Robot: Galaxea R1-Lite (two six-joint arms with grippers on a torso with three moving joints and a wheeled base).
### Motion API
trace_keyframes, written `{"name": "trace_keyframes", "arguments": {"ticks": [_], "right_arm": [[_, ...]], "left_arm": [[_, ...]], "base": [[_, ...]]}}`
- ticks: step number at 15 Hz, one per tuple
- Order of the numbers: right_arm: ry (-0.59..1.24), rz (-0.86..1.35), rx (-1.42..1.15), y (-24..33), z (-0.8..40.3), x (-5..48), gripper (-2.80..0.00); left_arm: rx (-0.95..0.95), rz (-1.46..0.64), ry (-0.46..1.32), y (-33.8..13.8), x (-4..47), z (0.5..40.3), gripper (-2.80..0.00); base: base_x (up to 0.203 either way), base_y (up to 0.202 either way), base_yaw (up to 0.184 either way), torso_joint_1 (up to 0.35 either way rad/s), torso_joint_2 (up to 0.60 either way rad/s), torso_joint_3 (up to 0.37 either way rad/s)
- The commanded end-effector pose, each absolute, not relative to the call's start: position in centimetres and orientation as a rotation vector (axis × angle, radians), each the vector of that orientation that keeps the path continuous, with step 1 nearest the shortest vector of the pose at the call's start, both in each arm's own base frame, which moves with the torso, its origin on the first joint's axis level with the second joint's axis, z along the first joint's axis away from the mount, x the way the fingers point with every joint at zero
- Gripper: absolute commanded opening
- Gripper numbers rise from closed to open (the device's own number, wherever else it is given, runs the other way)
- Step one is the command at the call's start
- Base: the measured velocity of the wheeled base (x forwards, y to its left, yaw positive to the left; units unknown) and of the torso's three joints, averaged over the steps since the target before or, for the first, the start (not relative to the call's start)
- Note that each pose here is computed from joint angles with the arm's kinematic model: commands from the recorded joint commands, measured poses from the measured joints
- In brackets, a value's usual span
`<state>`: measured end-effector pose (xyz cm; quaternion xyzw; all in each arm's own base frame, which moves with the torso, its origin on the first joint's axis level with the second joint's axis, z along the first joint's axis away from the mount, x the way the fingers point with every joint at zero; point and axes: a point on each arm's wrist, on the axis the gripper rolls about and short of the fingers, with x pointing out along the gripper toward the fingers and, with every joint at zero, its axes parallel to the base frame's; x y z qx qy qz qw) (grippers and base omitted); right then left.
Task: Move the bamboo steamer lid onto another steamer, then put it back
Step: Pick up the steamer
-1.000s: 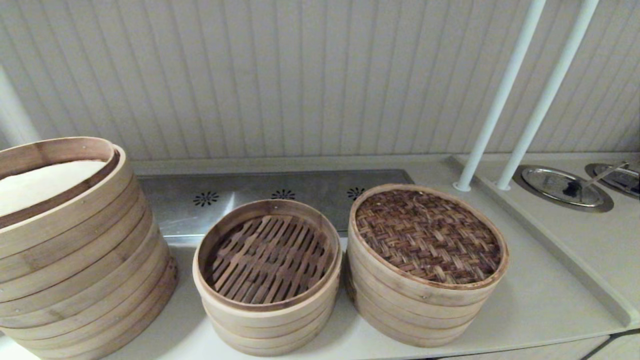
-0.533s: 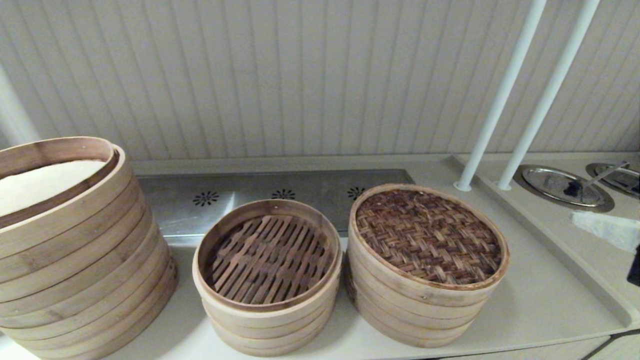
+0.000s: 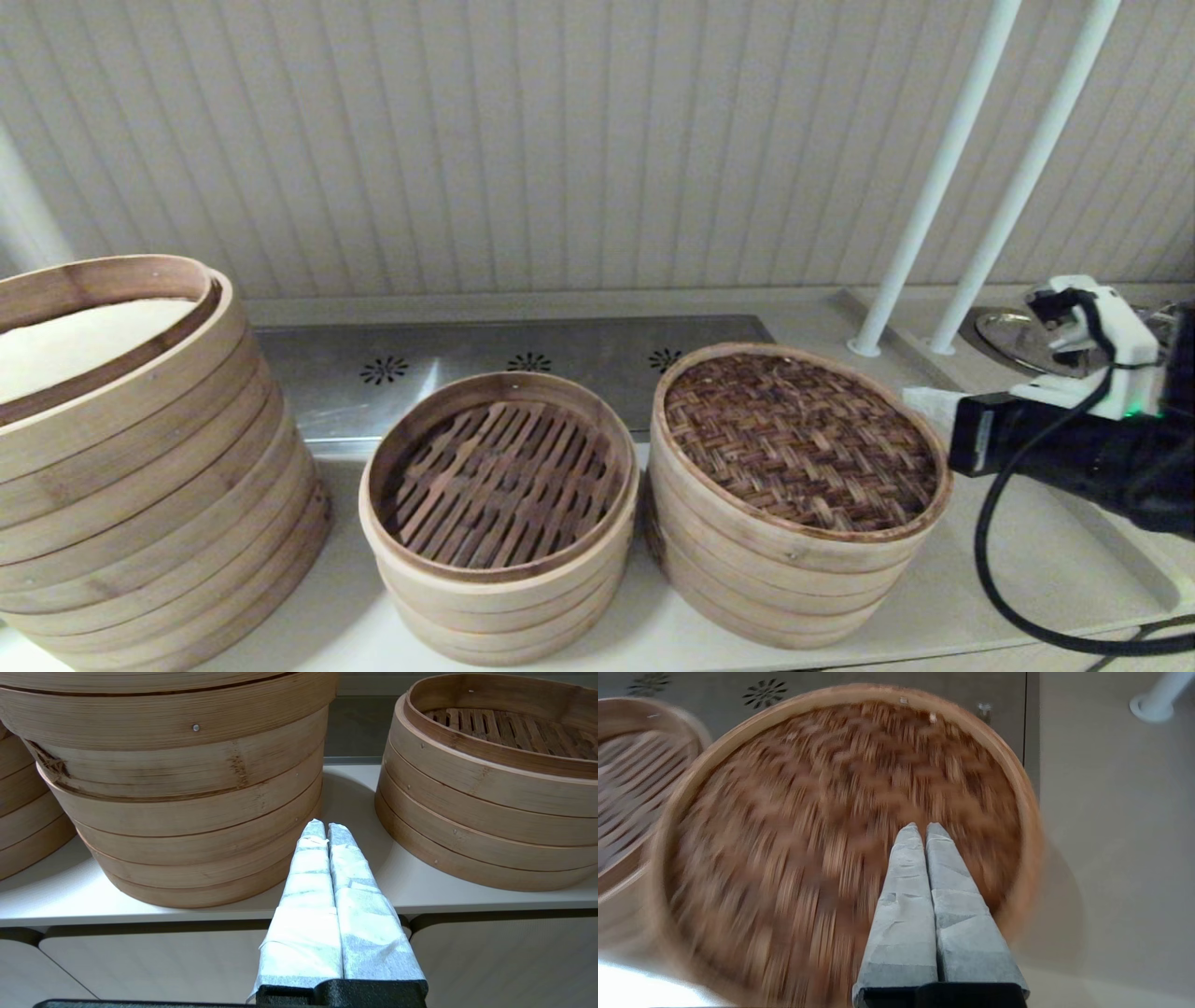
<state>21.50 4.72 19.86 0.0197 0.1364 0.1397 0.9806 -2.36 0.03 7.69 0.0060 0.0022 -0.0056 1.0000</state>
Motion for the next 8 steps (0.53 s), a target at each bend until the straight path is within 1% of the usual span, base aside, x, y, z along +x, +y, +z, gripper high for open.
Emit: {"name": "trace_keyframes", "arguments": {"ticks": [1,3,6,7,8], "right_arm": [[0.322,0.304,0.011,7.5,17.6,23.7,-2.80],[0.306,0.323,-0.004,9.5,17.6,24.6,-2.80],[0.300,0.314,-0.010,10.5,17.7,26.2,-2.80],[0.294,0.285,-0.014,10.6,17.7,26.6,-1.11],[0.290,0.277,-0.019,10.6,17.7,26.6,0.00]], "left_arm": [[0.012,-0.011,0.006,0.0,-2.4,7.7,-2.80],[0.012,-0.011,0.006,0.0,-2.4,7.7,-2.80],[0.012,-0.011,0.006,0.0,-2.4,7.7,-2.80],[0.012,-0.011,0.006,0.0,-2.4,7.7,-2.80],[0.012,-0.011,0.006,0.0,-2.4,7.7,-2.80]], "base": [[0.000,0.000,0.000,0.000,0.00,0.000],[0.000,0.000,0.000,0.000,0.00,0.000],[0.000,0.000,0.000,0.000,0.00,0.000],[0.000,0.000,0.000,0.000,0.00,0.000],[0.000,0.000,0.000,0.000,0.00,0.000]]}}
